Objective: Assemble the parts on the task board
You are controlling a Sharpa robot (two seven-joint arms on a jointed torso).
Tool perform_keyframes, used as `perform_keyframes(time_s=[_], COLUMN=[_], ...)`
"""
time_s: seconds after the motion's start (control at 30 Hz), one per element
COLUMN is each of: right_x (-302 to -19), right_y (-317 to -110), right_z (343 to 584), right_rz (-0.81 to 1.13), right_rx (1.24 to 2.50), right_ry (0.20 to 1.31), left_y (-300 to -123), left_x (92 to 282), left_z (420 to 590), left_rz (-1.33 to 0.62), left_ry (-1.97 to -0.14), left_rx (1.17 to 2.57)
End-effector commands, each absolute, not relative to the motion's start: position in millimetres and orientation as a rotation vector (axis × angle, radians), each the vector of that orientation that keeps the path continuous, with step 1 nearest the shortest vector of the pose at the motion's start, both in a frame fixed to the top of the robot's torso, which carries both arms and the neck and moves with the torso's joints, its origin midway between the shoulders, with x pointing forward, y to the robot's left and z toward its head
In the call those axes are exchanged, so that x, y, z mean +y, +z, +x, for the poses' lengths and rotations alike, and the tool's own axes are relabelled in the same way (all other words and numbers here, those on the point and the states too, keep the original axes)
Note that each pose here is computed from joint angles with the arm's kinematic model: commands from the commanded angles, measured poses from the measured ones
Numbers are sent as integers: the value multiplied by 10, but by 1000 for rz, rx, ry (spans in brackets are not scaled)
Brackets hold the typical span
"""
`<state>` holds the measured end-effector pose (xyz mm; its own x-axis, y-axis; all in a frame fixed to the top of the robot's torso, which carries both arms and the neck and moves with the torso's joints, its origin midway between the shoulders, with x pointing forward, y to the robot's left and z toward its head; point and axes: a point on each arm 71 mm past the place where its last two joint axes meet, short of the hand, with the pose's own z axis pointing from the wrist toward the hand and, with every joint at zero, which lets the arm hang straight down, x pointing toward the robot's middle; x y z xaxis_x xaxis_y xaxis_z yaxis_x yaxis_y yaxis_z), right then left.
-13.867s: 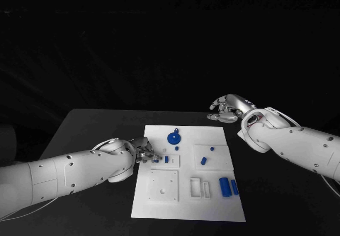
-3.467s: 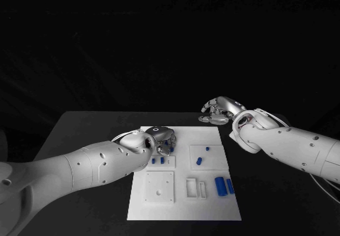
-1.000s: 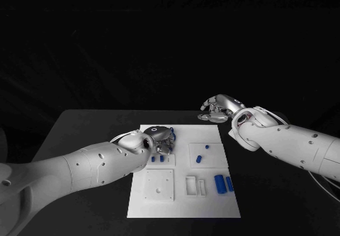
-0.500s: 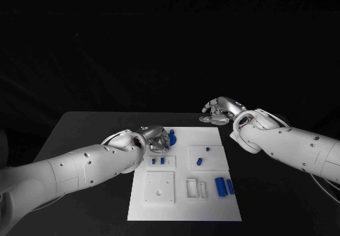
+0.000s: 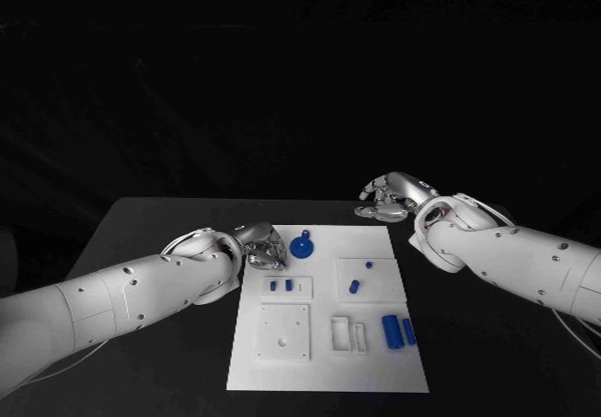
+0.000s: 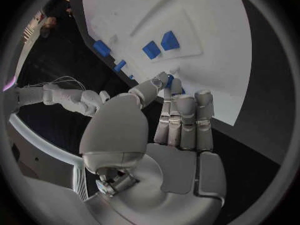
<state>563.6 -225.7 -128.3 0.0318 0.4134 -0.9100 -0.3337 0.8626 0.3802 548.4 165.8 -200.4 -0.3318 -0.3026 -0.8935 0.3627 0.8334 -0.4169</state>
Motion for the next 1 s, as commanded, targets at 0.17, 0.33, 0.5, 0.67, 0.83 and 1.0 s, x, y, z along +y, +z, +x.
perform_keyframes(time_s=[0.17,0.33,0.5,0.67,0.83,1.0], right_x=[-2238,-2236,-2235,-2237,-2230,-2232], right_y=[-1292,-1295,-1297,-1298,-1299,-1300], right_z=[5630,5630,5630,5630,5630,5630], right_rz=[51,50,50,51,50,50], right_rx=[1436,1436,1436,1437,1437,1438], right_ry=[580,580,580,580,581,580], left_y=[-2028,-2026,-2018,-2013,-2023,-2035], left_x=[1630,1637,1640,1629,1602,1581], left_z=[5477,5495,5512,5521,5527,5527], left_rz=[67,75,73,78,84,92], left_ry=[-676,-664,-660,-658,-658,-659], left_rx=[1826,1815,1797,1787,1793,1804])
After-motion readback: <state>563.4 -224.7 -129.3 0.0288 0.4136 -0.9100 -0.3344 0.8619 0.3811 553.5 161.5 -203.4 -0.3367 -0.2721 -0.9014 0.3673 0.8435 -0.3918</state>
